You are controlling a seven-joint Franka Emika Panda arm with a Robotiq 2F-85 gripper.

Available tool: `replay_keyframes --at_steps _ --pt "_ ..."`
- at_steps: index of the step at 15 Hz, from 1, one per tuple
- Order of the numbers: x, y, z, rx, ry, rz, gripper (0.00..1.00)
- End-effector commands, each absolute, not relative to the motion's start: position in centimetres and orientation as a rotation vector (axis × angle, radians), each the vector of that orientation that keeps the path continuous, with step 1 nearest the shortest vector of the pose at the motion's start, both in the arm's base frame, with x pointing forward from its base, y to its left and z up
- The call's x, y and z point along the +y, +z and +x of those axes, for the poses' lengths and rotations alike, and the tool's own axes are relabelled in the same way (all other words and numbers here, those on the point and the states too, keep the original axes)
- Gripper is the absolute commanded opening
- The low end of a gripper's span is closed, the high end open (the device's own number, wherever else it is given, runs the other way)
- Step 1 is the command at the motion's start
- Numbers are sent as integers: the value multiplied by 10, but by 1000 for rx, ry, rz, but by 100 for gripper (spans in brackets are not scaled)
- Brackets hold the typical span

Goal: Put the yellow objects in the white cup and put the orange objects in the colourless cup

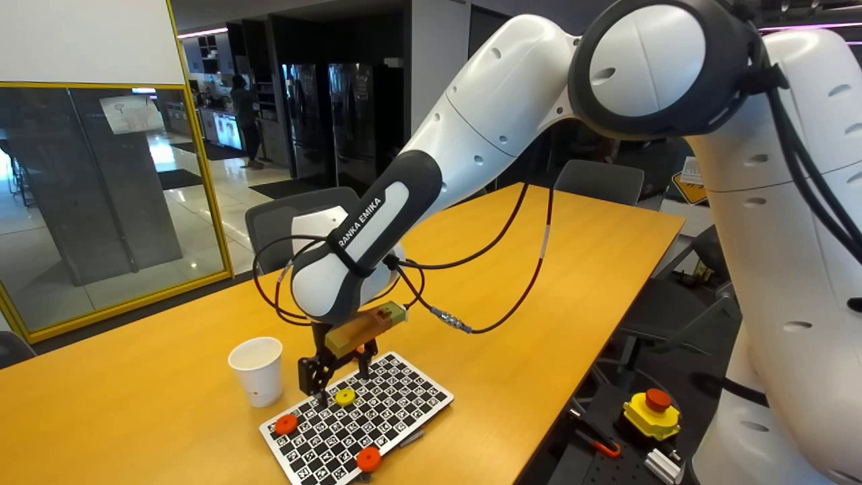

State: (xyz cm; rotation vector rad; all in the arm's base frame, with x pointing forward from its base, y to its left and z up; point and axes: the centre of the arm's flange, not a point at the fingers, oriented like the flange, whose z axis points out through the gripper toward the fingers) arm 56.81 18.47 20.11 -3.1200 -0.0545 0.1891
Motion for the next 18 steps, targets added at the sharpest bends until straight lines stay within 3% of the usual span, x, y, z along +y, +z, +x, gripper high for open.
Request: replay_keyframes --at_steps 1,18 --pt "184 190 576 -29 150 -3079 100" --pt "177 179 583 21 93 -3094 100"
